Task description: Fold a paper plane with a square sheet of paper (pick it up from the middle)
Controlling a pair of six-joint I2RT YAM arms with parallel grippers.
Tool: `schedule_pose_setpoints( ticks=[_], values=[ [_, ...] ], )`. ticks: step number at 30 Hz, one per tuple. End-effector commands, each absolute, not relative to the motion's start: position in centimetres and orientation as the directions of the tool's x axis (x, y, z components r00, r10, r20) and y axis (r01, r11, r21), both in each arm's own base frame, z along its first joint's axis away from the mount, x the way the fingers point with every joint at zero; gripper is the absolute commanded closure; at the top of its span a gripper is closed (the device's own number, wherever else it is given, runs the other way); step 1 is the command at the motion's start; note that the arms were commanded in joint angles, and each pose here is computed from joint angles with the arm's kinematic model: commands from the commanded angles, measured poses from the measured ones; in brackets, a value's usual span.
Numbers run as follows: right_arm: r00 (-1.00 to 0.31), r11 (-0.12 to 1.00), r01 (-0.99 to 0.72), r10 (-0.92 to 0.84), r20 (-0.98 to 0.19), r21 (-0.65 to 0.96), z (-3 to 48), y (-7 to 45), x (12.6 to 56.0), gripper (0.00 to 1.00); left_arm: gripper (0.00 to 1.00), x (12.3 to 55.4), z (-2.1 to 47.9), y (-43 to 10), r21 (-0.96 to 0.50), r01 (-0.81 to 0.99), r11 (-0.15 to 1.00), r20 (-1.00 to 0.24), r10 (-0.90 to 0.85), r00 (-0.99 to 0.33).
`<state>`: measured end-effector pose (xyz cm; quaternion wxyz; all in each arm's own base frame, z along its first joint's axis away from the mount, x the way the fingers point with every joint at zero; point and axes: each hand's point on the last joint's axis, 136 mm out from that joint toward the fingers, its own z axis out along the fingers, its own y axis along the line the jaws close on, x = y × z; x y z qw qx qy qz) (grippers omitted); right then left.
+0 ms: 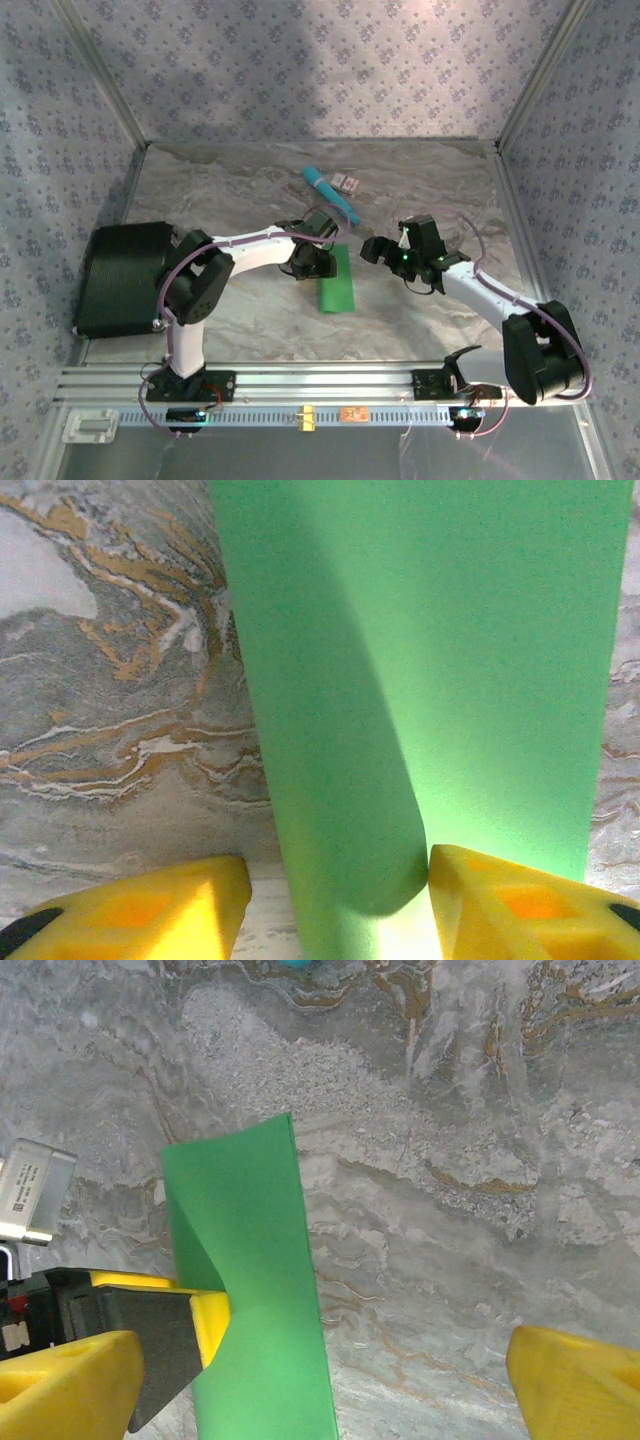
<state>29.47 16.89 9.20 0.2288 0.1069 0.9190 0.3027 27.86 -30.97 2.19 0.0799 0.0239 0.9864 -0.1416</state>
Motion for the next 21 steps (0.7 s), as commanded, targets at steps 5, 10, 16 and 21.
schedule_pose_setpoints(
  ticks=[5, 10, 16, 21],
  values=[
    [-0.879, 0.790, 0.031, 0.313, -0.360, 0.613, 9.2, 17.6, 29.9, 0.12, 0.47, 27.8, -1.6, -29.2, -0.179, 0.057, 0.982, -0.142, 0.032, -0.989],
    [-0.892, 0.769, 0.015, 0.300, -0.338, 0.640, 8.7, 18.5, 29.9, 0.42, 0.47, 27.8, -1.5, -29.2, -0.182, 0.057, 0.982, -0.142, 0.031, -0.989],
    [-0.931, 0.751, -0.006, 0.236, -0.277, 0.660, 7.6, 20.6, 29.9, 0.87, 0.47, 27.7, -1.7, -29.2, -0.182, 0.059, 0.982, -0.139, 0.033, -0.990],
    [-0.947, 0.757, -0.003, 0.209, -0.246, 0.654, 6.3, 21.8, 30.2, 1.00, 0.47, 27.7, -1.6, -29.3, -0.183, 0.064, 0.981, -0.142, 0.038, -0.989]
  ],
)
